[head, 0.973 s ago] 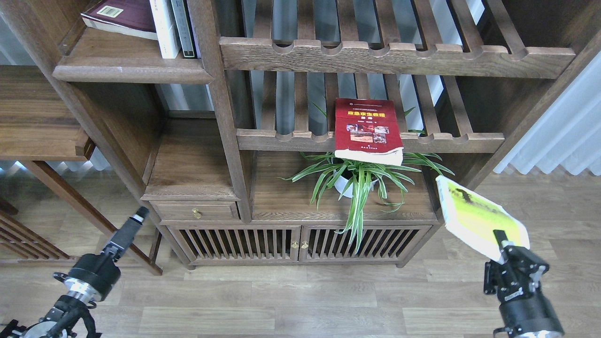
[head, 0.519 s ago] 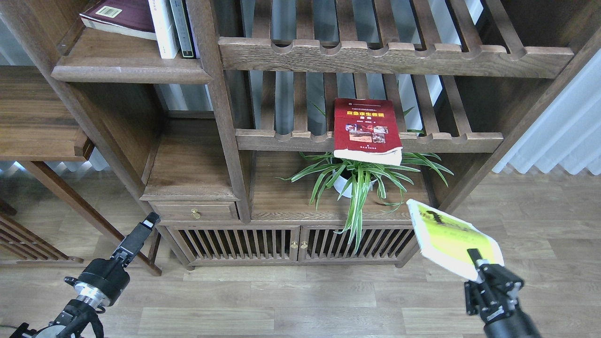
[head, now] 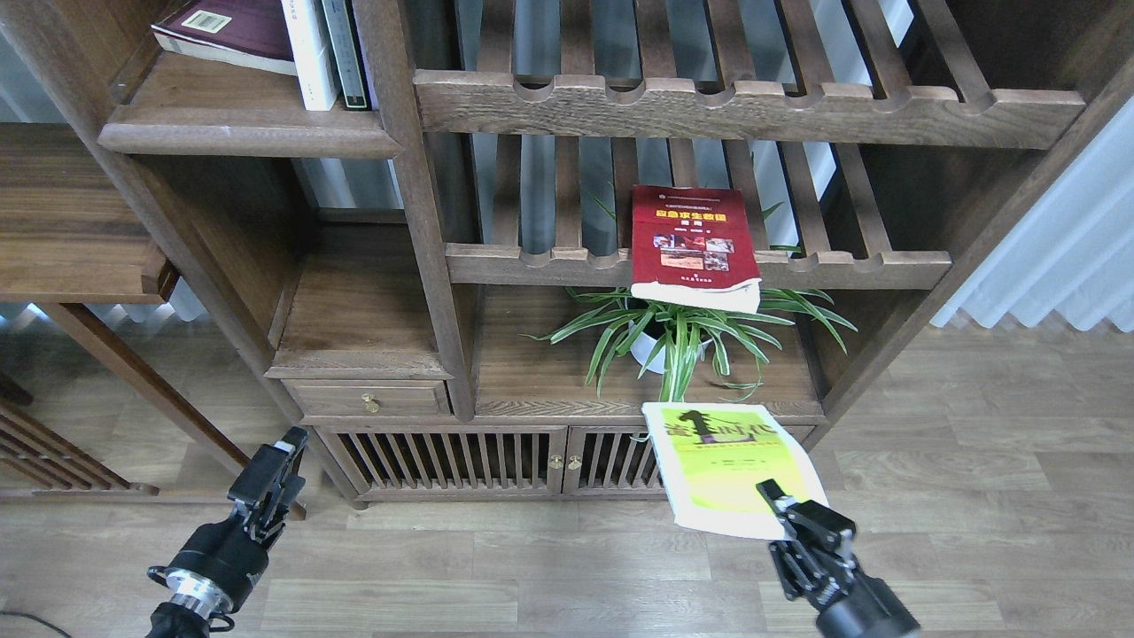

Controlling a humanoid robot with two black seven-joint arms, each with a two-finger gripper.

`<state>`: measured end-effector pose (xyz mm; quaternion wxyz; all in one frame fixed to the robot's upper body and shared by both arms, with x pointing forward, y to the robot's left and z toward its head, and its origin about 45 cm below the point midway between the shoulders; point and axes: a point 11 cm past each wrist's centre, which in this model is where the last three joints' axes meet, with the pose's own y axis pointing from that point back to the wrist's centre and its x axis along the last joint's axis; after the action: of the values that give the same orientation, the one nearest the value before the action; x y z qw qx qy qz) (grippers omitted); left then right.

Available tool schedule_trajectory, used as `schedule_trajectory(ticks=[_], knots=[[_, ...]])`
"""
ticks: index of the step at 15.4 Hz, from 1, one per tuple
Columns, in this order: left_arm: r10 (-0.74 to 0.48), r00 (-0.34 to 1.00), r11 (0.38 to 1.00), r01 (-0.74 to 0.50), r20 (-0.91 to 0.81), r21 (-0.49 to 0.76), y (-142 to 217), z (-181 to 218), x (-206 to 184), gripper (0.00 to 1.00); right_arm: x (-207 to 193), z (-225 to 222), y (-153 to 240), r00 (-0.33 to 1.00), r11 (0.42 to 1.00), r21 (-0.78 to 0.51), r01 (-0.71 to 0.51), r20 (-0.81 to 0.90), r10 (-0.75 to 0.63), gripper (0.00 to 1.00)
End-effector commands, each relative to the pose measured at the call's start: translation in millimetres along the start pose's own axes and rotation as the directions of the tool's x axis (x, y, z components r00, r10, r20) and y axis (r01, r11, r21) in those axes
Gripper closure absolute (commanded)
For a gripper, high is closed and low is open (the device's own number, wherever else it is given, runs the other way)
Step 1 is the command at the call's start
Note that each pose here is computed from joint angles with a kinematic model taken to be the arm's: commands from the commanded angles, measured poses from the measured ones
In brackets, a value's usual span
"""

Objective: Organize books on shelf
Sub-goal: 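Bring the left gripper to the yellow-green book's edge to grasp it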

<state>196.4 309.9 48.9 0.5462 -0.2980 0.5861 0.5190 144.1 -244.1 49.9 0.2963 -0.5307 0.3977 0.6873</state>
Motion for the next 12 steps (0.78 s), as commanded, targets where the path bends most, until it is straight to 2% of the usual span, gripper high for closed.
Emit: schedule_trajectory(ticks=[1,5,8,12], knots=[[0.017,1.0,1.0,-0.016,-0.017,0.027,5,-11,5,0.0,5,17,-7,1.0,0.998,-0.058,-0.011,0.01,0.011,0.92],[0.024,0.999,0.994,-0.021,-0.027,0.105,4,-37,7,0.0,-4,40,-36,0.998,0.994,-0.101,0.05,0.042,-0.046,0.92],[0.026,0.999,0.991,-0.021,-0.034,0.13,5,-48,7,0.0,-5,45,-40,0.997,0.992,-0.111,0.057,0.049,-0.052,0.92],[-0.033,0.997,0.994,0.04,-0.065,0.105,-4,-57,-12,0.01,0,76,-40,0.998,0.975,-0.216,0.051,0.056,-0.04,0.92]])
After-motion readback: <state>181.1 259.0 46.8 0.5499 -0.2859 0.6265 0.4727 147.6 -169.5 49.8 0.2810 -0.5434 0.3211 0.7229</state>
